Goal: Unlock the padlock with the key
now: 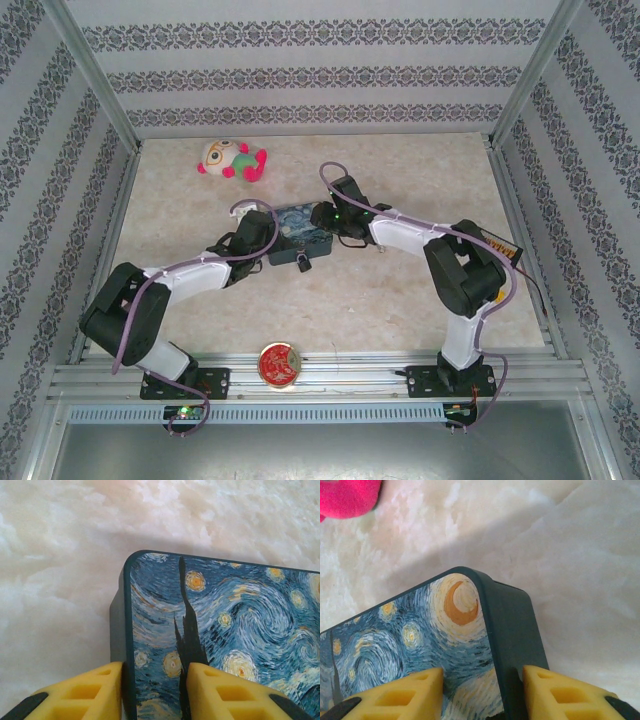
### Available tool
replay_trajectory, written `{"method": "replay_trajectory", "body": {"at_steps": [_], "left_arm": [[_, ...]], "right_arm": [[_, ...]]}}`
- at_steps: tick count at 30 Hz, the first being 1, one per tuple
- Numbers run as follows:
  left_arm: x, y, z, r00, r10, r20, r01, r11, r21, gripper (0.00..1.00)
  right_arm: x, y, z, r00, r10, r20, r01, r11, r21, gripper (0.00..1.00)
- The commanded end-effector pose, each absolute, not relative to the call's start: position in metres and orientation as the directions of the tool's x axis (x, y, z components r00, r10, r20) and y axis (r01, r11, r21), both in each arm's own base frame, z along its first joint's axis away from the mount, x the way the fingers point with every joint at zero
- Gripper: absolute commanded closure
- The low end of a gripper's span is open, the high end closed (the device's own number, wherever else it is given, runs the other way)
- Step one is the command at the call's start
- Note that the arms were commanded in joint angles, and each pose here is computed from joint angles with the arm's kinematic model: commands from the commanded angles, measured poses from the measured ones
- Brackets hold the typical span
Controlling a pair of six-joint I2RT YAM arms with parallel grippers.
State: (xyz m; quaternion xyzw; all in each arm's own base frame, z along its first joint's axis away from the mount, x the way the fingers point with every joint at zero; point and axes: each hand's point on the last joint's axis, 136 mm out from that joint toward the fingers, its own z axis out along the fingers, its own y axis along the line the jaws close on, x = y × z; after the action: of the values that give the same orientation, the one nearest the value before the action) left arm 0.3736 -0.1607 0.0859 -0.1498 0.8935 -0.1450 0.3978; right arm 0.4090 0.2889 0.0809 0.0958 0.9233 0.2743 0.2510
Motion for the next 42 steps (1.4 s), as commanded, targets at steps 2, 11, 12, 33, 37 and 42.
{"method": "replay_trajectory", "body": {"at_steps": [2,11,12,33,37,42], "left_arm": [[0.379,-0.201,0.091,-0.685,-0.340,-0.644,-0.014,0.890,-0.456,0.63],[0.390,-0.191,0.094,-0.667,-0.359,-0.653,-0.039,0.892,-0.451,0.60],[0.390,-0.189,0.096,-0.664,-0.360,-0.655,-0.041,0.893,-0.449,0.58],[0.397,-0.143,0.166,-0.504,-0.312,-0.805,-0.058,0.943,-0.329,0.01],[0.402,-0.138,0.173,-0.479,-0.286,-0.830,-0.056,0.953,-0.296,0.01],[0.406,-0.140,0.174,-0.478,-0.281,-0.832,-0.045,0.954,-0.296,0.01]], "right_arm": [[0.403,0.321,0.073,-0.898,0.260,-0.355,-0.010,0.794,0.608,0.55],[0.412,0.309,0.079,-0.893,0.261,-0.366,-0.016,0.795,0.606,0.43],[0.412,0.305,0.081,-0.889,0.259,-0.378,-0.021,0.801,0.598,0.40],[0.330,0.113,0.112,-0.817,0.279,-0.505,0.274,0.958,0.086,0.39],[0.312,0.104,0.095,-0.824,0.314,-0.471,0.329,0.943,0.054,0.42],[0.314,0.113,0.073,-0.844,0.330,-0.424,0.339,0.939,0.056,0.45]]}}
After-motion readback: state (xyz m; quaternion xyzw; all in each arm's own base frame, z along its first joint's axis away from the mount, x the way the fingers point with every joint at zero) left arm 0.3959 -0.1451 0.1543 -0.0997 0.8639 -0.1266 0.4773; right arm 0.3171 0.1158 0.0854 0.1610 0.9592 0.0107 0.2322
